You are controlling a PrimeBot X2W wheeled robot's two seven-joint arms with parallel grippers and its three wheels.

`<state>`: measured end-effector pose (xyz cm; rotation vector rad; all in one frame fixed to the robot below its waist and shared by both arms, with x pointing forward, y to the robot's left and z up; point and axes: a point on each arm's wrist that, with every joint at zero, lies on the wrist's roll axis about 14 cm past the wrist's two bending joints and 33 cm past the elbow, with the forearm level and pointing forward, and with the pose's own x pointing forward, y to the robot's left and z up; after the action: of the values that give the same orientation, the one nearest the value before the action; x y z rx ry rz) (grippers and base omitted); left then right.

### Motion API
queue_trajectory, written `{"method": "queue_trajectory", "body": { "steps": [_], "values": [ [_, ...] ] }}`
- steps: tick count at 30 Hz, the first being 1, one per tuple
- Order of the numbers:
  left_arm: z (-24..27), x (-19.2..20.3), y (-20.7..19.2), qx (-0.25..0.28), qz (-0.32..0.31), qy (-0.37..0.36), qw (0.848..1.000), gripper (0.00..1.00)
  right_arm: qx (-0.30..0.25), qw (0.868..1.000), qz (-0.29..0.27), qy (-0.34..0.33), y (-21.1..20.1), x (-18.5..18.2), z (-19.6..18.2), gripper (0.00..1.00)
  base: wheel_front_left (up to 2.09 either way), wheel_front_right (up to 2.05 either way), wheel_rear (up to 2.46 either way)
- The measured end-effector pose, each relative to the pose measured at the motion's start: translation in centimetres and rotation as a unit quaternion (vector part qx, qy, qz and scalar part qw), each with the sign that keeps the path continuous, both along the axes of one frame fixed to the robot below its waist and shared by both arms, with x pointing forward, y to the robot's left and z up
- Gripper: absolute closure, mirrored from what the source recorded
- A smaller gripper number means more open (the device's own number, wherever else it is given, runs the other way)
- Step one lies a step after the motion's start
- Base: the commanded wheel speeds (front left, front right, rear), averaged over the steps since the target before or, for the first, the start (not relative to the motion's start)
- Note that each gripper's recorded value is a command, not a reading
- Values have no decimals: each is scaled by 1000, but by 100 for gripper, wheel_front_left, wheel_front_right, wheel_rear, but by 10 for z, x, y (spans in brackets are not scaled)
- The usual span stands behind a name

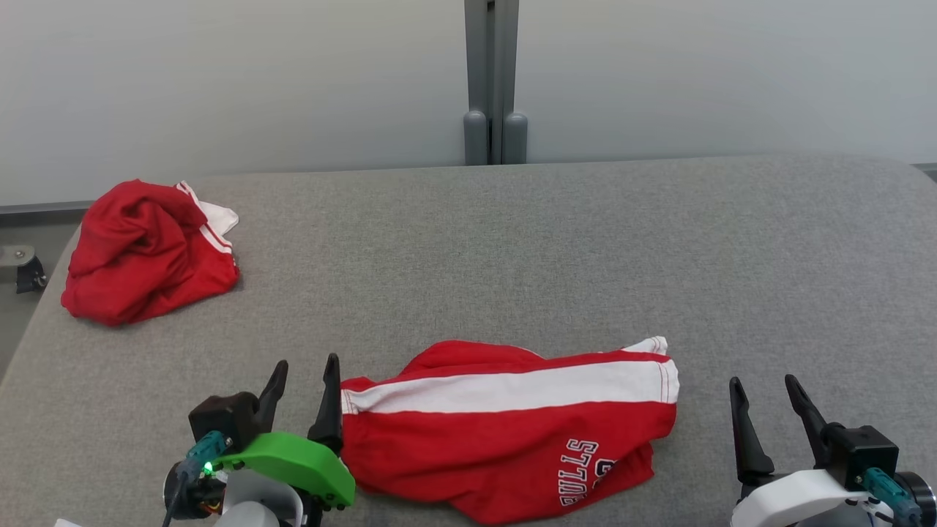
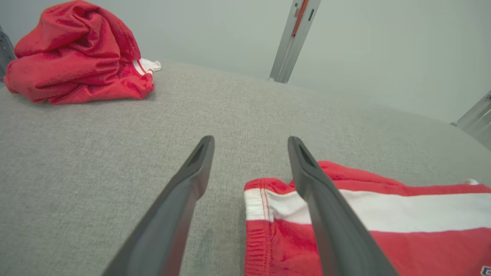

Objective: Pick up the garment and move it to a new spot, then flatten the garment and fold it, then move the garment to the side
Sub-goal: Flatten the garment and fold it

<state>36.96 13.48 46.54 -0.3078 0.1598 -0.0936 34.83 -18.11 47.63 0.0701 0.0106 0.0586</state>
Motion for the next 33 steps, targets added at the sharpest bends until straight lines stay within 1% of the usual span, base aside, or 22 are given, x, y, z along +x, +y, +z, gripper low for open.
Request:
{"method": "queue_trajectory", "body": {
  "steps": [2,4,8,15,23,33],
  "values": [
    [21,0,-2,-5,0,-38,999,0,1,1000,2,-6,2,0,4,0,0,0,0],
    [30,-5,-3,-2,0,-58,998,0,1,1000,4,-14,3,1,9,0,0,0,0],
    [34,-16,-3,-4,7,-73,997,0,2,999,12,-43,8,3,27,0,0,0,0],
    [30,-24,-3,-5,16,-75,997,0,6,998,21,-66,15,2,42,0,0,0,0],
    [11,-32,-4,-1,13,-54,998,0,9,997,26,-69,19,0,44,0,0,0,0],
    [6,-35,1,5,16,-50,999,0,10,997,30,-64,21,-3,41,0,0,0,0]
  ]
}}
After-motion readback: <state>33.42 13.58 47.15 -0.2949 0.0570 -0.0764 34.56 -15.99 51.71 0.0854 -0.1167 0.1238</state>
